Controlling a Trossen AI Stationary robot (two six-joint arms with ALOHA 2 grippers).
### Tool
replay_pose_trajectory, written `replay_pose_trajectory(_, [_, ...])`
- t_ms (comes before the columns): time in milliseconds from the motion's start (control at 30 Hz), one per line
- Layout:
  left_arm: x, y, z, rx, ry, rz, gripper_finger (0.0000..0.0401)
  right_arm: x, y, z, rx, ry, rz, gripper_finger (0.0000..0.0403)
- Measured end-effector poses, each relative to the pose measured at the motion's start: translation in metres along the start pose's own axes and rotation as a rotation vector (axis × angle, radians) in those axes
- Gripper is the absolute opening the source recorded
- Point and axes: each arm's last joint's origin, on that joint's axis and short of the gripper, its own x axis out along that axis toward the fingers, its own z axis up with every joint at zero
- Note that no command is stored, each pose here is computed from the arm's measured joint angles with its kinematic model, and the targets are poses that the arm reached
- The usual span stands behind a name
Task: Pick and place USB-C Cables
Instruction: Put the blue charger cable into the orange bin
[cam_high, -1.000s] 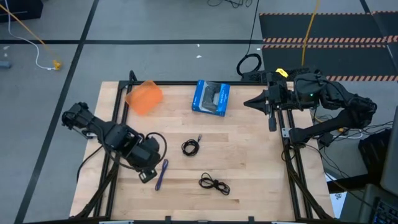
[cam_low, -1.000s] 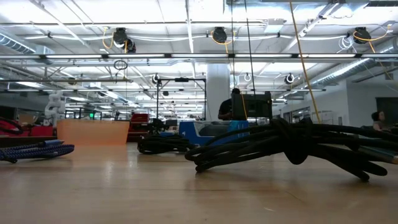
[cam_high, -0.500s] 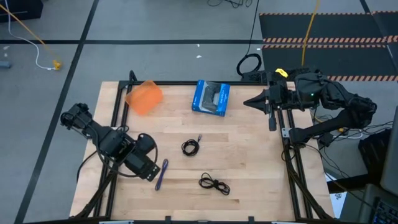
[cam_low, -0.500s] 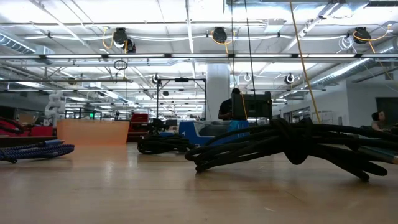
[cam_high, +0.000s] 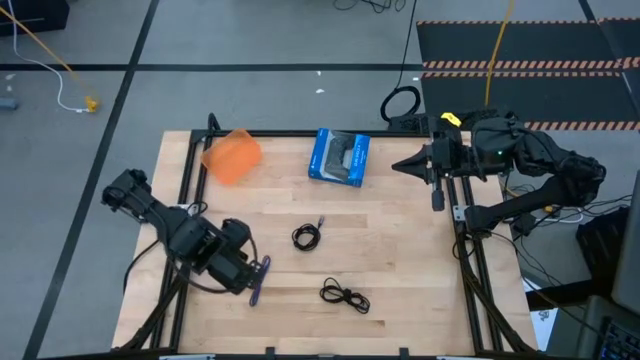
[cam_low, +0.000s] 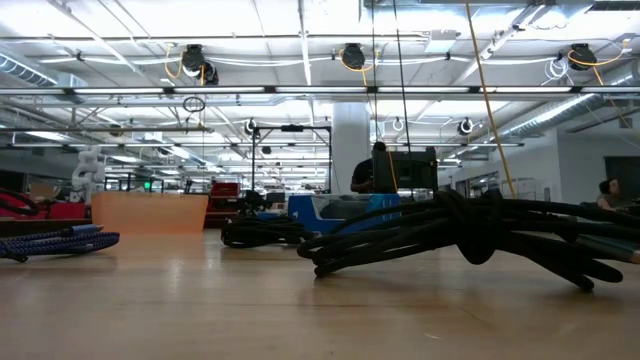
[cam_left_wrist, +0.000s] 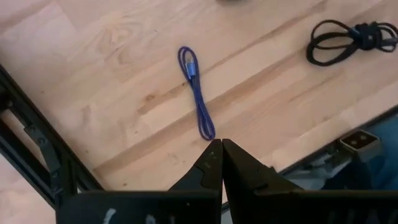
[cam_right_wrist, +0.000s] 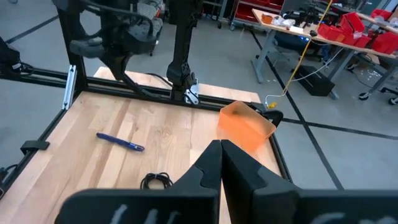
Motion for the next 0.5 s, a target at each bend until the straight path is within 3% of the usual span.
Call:
replay_pose_trajectory(267, [0.032, -0.022, -0.006, 0.017, 0.012, 0.108, 0.0011, 0.0, 0.0, 0.0, -0.004, -0.003, 0.0, 0.0])
replay_pose_trajectory(500, [0.061, -0.037, -0.01, 0.012, 0.011, 0.198, 0.0054, 0.0, 0.0, 0.0, -0.004, -0.003, 0.0, 0.0])
